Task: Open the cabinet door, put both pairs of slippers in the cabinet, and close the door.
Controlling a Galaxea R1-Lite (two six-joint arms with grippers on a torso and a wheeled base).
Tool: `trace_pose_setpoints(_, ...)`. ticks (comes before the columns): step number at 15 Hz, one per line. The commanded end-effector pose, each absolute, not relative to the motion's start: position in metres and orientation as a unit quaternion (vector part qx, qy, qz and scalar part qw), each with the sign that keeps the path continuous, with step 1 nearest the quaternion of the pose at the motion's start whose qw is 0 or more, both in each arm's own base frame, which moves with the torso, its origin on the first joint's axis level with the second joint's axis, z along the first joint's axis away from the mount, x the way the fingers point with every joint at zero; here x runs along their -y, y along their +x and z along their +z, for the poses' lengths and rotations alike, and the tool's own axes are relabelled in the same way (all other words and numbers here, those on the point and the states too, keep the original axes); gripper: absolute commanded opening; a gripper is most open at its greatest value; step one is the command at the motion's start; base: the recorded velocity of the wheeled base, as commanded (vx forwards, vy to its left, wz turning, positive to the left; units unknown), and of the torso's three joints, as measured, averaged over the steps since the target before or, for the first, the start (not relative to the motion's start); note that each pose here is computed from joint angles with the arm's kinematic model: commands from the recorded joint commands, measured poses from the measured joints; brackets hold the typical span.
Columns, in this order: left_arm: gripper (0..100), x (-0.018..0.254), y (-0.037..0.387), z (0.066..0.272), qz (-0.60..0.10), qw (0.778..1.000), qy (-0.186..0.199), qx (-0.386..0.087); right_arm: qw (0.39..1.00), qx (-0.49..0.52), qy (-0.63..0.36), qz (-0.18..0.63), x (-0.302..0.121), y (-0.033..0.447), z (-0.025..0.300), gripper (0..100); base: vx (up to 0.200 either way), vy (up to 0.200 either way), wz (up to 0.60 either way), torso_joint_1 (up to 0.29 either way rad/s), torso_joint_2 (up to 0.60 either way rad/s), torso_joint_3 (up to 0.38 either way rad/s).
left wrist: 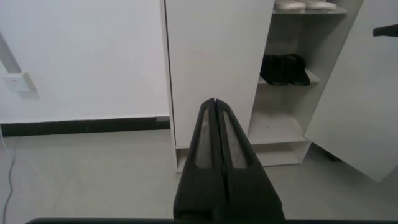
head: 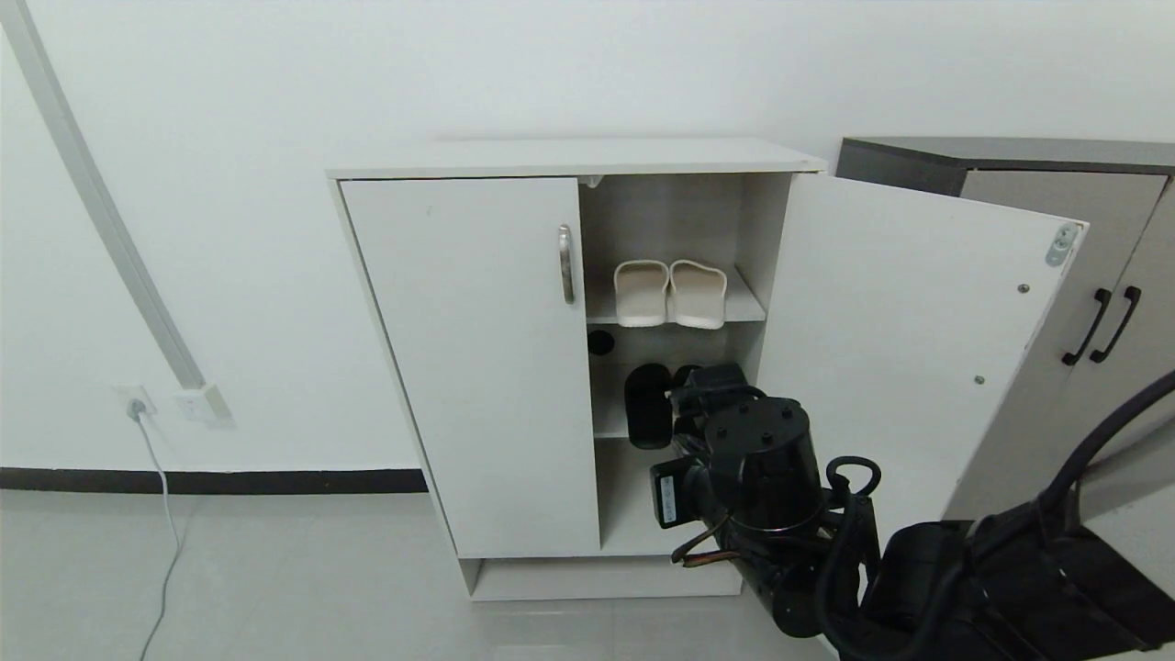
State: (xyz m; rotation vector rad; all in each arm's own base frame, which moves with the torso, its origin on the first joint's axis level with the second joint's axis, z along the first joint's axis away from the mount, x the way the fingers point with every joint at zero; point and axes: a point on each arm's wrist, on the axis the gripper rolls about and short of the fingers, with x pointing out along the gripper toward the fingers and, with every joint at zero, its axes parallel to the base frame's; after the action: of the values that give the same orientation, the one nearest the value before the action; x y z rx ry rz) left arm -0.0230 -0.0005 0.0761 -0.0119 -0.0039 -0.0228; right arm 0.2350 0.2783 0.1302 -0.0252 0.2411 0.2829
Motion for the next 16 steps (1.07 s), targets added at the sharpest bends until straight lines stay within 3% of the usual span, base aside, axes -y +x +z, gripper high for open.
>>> trace_pose_setpoints(1,0,0.0005,-0.0229,0.0761,-0.012,1.000,-0.006,0.001,0.982,-0.124,-0.017,0.141,-0.2790,0.2352,0.1264,0,0.000,0.000,0.00,0.000,0.00,0.000)
trace_pose_setpoints(16,0,0.0005,-0.0229,0.0761,-0.011,1.000,-0.008,0.001,0.981,-0.128,-0.020,0.142,-0.2775,0.2333,0.1241,0,0.000,0.000,0.00,0.000,0.00,0.000)
